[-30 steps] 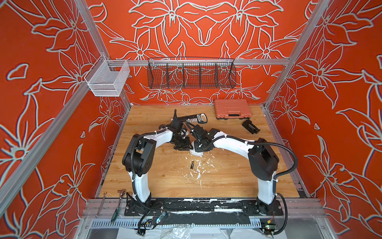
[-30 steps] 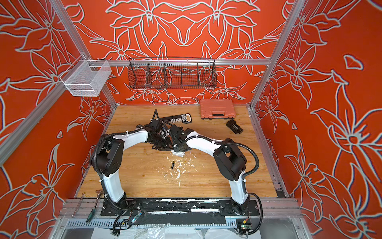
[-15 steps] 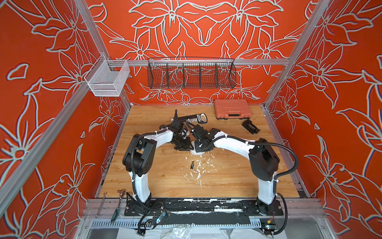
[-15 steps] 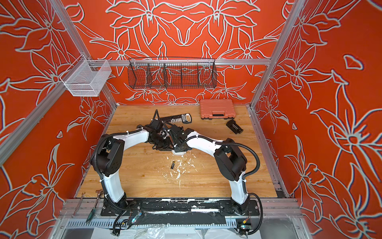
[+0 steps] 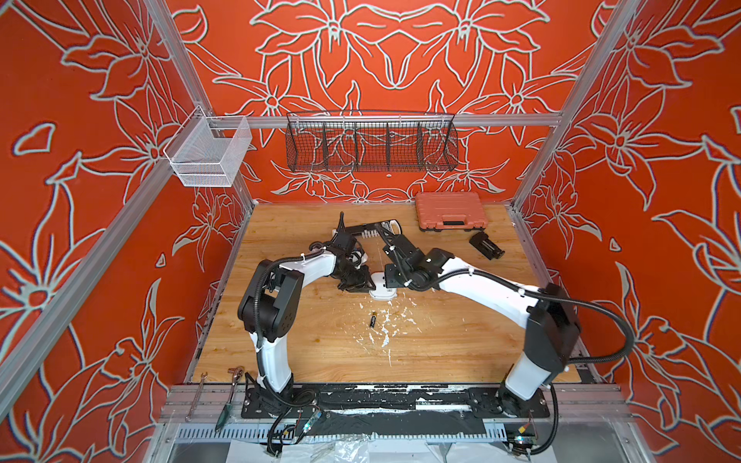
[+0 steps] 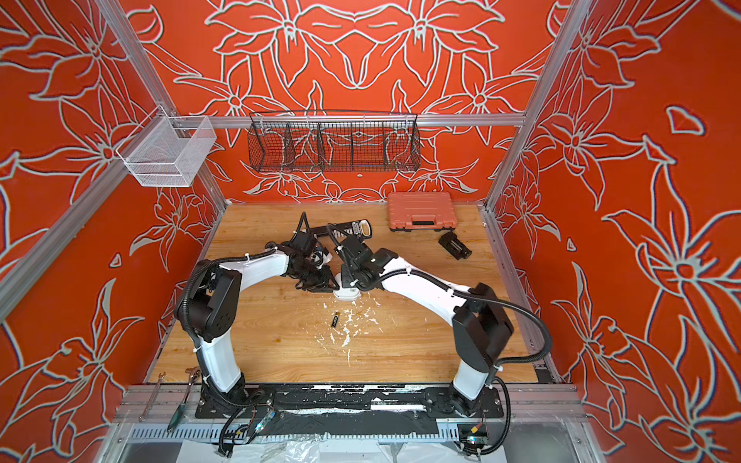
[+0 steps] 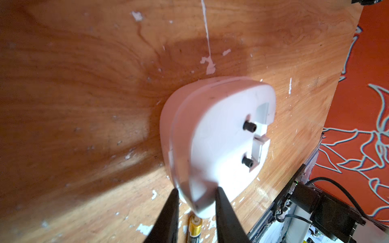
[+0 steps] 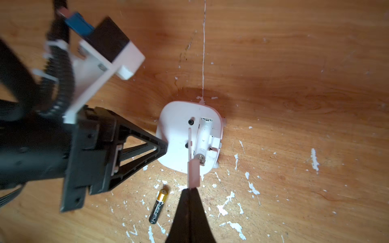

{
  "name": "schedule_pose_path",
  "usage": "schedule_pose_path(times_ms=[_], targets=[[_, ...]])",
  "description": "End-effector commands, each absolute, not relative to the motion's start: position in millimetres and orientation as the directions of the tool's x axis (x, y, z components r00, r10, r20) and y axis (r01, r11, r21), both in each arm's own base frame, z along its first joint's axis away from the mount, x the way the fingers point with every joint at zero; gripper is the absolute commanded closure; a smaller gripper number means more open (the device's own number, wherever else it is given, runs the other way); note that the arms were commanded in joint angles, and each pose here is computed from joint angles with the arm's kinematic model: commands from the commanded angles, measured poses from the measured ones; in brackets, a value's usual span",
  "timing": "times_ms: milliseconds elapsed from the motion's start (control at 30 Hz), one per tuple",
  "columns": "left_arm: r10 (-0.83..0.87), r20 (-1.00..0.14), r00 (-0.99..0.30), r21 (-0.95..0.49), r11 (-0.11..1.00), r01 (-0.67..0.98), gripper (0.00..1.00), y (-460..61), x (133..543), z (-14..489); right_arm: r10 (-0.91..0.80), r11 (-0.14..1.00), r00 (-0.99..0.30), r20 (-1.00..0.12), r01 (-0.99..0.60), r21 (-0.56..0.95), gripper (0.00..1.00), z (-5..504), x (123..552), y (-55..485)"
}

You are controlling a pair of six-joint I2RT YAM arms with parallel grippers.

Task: Insert the battery into the alarm
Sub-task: Remove the cover from the alarm, then place the cover at the center of the board.

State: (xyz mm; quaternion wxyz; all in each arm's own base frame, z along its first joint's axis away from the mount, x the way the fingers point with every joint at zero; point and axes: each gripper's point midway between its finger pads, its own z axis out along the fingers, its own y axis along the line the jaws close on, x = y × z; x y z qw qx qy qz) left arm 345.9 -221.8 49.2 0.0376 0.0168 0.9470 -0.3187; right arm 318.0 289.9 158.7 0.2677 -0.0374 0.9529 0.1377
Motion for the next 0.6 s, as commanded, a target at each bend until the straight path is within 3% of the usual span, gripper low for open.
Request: schedule_pose_path(times_ms=[0, 233, 567], targets=[[0.010, 0.001, -1.000, -0.493, 0.870, 0.008, 0.72, -204.4, 324.3, 19.1, 0.075, 0.959, -0.834, -0.546, -0.091, 0.269, 1.00, 162.3, 323.7, 268.3], [0.017, -0.063, -0.998, -0.517, 0.854, 0.047, 0.68, -210.6, 330.5, 41.7, 0.200, 0.923, -0.865, -0.460, 0.009, 0.385, 1.00, 119.3, 333.1, 225.7], [0.034, -0.181, -0.983, -0.476, 0.871, 0.118, 0.51, -213.6, 328.4, 85.3, 0.288, 0.867, -0.863, -0.416, 0.050, 0.496, 1.00, 76.0, 345.2, 216.3]])
